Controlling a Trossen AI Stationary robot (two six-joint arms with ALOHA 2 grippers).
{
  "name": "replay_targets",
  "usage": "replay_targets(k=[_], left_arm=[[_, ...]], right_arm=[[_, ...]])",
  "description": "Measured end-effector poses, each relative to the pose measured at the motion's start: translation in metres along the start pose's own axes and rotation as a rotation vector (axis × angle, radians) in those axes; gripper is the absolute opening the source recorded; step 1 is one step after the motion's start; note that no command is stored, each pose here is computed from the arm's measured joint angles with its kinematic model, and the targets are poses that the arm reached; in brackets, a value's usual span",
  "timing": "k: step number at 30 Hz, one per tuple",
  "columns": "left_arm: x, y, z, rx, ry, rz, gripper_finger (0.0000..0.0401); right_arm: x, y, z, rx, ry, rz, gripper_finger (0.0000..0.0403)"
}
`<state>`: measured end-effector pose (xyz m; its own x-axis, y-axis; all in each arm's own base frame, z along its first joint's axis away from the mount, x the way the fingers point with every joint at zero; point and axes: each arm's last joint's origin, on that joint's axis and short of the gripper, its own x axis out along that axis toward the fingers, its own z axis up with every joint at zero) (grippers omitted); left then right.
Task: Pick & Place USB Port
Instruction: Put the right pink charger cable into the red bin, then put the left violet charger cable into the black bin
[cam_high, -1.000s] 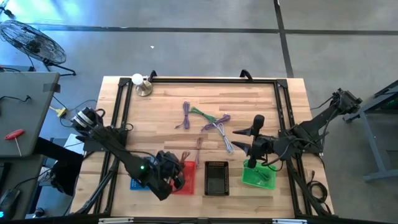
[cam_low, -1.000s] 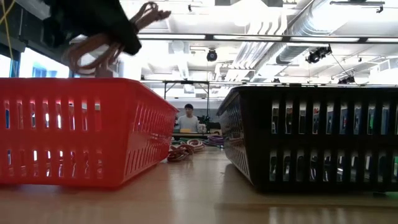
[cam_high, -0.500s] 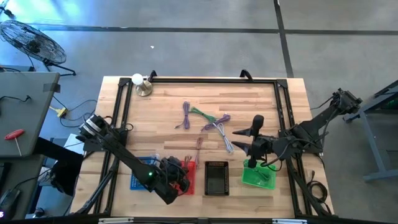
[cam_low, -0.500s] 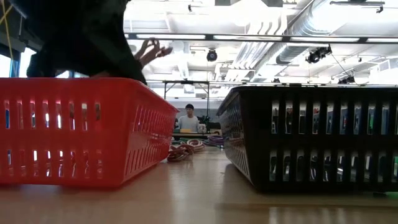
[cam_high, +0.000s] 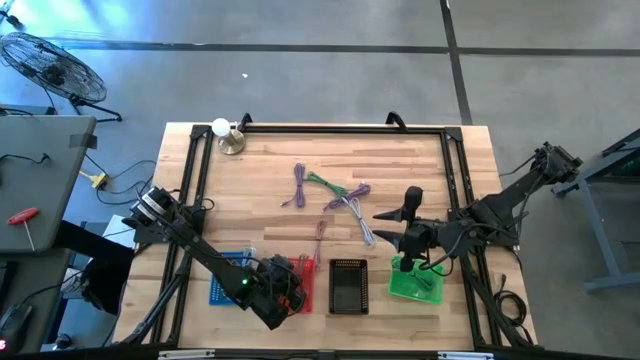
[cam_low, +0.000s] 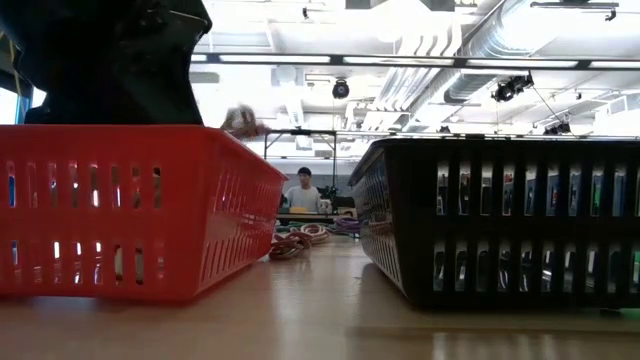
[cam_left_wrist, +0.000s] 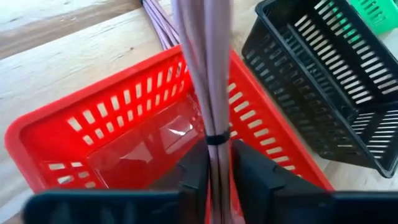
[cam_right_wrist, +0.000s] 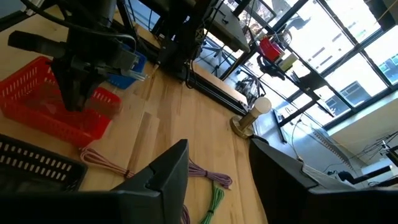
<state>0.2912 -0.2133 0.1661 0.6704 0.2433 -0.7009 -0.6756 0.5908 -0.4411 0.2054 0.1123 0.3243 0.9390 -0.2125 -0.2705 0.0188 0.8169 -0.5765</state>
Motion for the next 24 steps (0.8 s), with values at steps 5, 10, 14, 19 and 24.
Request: replay_targets(k=[5,10,14,19,24], left_arm=[[0.000,0.000,0.000,0.000,0.002,0.001,0.0117],[-0.004,0.000,0.004,0.002,-0.024,-0.002,0.0152],[-0.018,-0.003,0.017,0.004,-0.104,-0.029,0.0162],[-0.049,-0.009,0.048,0.076,-0.269,-0.062,0.0162],[-0.073,-0.012,0.088,0.286,-0.398,-0.004,0.0162]], right_arm=[[0.000,0.000,0.000,0.002,-0.001,0.000,0.0160],[0.000,0.000,0.000,0.003,-0.001,0.000,0.0157],[0.000,0.000,0.000,0.002,-0.001,0.000,0.0156],[0.000,0.000,0.000,0.000,-0.001,0.000,0.0154],[0.000,0.000,0.000,-0.001,-0.001,0.000,0.0154]])
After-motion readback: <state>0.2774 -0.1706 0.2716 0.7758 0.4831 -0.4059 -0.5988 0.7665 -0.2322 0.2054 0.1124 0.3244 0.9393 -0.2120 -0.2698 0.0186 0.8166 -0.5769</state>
